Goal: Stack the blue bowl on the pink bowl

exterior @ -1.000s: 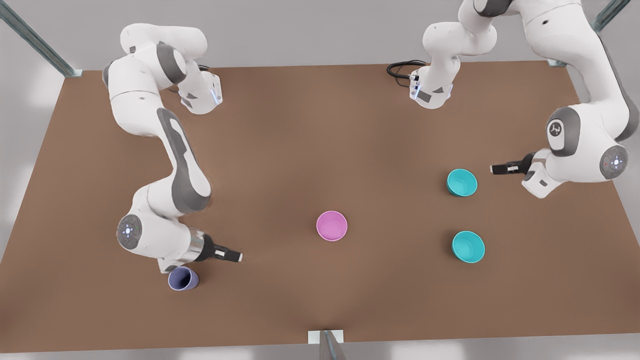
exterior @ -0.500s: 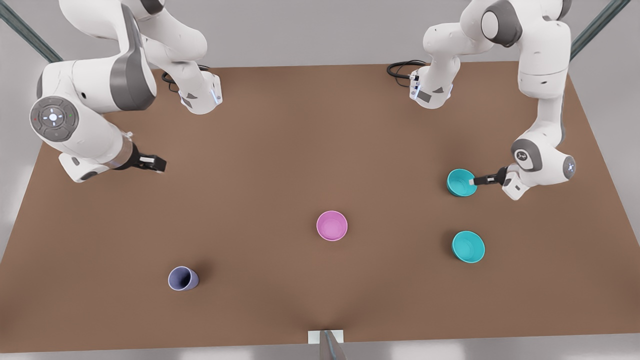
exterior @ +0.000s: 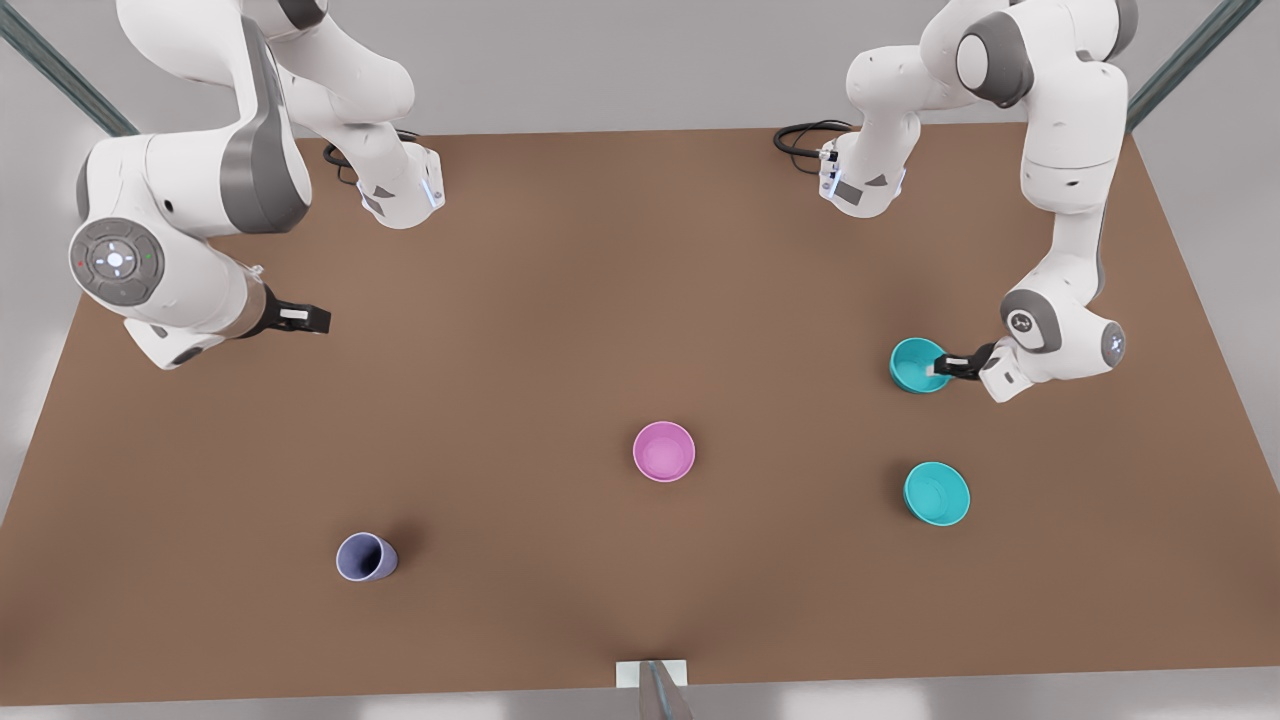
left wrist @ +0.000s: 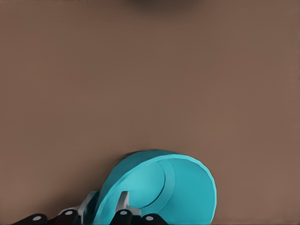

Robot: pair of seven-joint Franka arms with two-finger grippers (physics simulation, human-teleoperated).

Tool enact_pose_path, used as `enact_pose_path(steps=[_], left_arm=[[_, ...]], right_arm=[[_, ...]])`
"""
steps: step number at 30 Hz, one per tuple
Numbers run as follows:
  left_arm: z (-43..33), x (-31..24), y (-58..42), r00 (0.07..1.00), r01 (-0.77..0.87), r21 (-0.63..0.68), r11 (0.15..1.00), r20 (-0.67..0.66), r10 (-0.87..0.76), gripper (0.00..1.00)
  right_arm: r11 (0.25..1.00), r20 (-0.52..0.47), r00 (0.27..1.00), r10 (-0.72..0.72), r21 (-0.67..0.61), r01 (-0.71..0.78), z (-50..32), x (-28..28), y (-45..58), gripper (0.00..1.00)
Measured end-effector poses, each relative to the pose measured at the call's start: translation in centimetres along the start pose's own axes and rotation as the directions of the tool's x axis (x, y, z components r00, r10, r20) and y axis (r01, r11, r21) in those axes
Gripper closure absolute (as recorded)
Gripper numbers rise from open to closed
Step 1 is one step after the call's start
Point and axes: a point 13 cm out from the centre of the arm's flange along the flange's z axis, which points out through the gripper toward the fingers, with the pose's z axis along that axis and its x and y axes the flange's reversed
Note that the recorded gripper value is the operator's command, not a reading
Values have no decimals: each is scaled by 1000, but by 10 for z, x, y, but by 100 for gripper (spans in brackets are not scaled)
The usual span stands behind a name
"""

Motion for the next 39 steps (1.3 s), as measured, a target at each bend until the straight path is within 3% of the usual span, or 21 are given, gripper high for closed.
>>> enact_pose_path(steps=[2,3,9,14,18,24,30,39], left_arm=[[-1,-1,0,1000,-23,-2,1000,3,23,69],[-3,-3,0,999,-35,-4,999,6,35,79],[-43,-34,-31,989,-131,-30,991,58,133,79],[-77,-150,-230,914,-398,-99,912,46,403,79],[-20,-214,-410,863,-498,-150,854,12,505,79],[51,-230,-512,920,-374,-156,914,60,387,79],[70,-227,-500,985,-147,-156,977,71,160,79],[78,-216,-490,996,80,-158,984,60,-71,79]], right_arm=[[1000,-4,1000,-1,-1,1,1,0,-3,0],[1000,-6,1000,-1,-1,1,1,0,-4,0],[1000,-23,1000,-15,3,15,8,0,-4,0],[1000,-31,999,-24,6,24,12,0,-4,0],[1000,-45,999,-23,8,23,19,-2,-6,0],[1000,-66,998,-13,4,13,29,-10,-14,0],[1000,-69,997,-15,3,16,31,-10,-15,0],[1000,-88,996,-13,0,13,38,-14,-18,0]])
